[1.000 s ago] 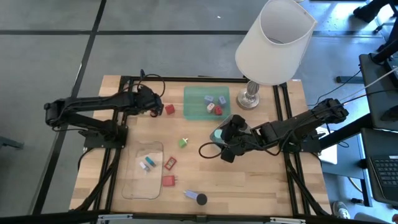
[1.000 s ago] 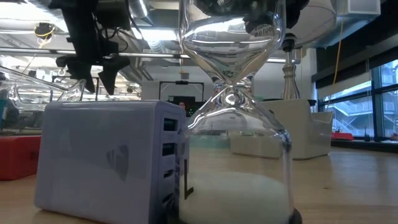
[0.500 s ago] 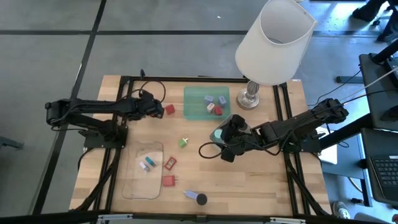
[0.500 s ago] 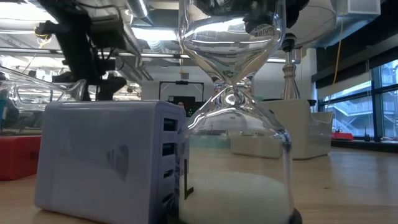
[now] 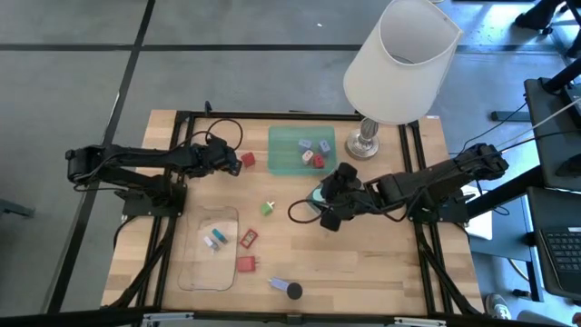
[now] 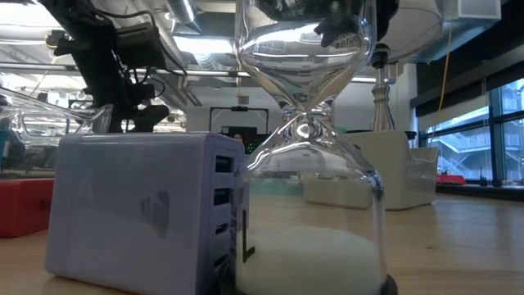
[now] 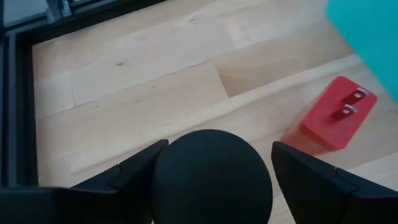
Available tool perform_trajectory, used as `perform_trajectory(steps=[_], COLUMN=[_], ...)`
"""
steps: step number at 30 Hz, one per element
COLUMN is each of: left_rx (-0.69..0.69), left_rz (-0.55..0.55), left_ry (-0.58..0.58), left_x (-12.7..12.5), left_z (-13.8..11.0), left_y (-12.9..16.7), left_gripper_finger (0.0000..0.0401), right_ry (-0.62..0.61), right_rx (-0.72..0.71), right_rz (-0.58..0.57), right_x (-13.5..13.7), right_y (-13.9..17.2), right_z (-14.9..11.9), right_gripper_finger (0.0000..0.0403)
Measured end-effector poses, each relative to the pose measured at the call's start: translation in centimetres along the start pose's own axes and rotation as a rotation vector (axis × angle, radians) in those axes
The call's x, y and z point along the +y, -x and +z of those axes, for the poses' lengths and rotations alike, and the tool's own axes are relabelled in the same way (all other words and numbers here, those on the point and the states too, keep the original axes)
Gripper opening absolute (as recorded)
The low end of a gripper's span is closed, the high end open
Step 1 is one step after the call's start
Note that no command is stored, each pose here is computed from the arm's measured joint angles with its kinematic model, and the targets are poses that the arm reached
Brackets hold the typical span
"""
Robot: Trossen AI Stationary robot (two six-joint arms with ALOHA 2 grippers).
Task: Pick & Place Office items
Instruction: Put the red hourglass into the gray bin
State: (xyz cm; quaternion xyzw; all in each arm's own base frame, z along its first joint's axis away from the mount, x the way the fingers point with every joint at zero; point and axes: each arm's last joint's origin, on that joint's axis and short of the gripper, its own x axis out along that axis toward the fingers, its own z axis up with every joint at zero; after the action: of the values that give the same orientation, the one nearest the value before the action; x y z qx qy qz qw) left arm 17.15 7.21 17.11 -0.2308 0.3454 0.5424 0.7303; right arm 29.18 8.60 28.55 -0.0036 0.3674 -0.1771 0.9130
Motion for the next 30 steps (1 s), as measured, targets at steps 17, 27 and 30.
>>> perform_trajectory(steps=[17, 27, 30], left_rx=[0.020, -0.126, -0.220], left_rz=[-0.021, -0.238, -0.377], left_ry=[-0.028, -0.046, -0.044], left_x=[-0.1, -2.2, -3.2], left_z=[0.0, 3.8, 4.4], left_y=[0.1, 5.2, 7.5], left_gripper_finger=[0.0200, 0.0202, 0.0201], right_ry=[-0.002, -0.058, -0.029], right_rx=[0.001, -0.031, -0.072], right_rz=[-0.005, 0.016, 0.012], right_x=[-0.2, 0.0, 0.1], right_y=[-0.1, -0.1, -0.1], right_z=[0.1, 0.4, 0.8], right_gripper_finger=[0.0342, 0.0342, 0.0342])
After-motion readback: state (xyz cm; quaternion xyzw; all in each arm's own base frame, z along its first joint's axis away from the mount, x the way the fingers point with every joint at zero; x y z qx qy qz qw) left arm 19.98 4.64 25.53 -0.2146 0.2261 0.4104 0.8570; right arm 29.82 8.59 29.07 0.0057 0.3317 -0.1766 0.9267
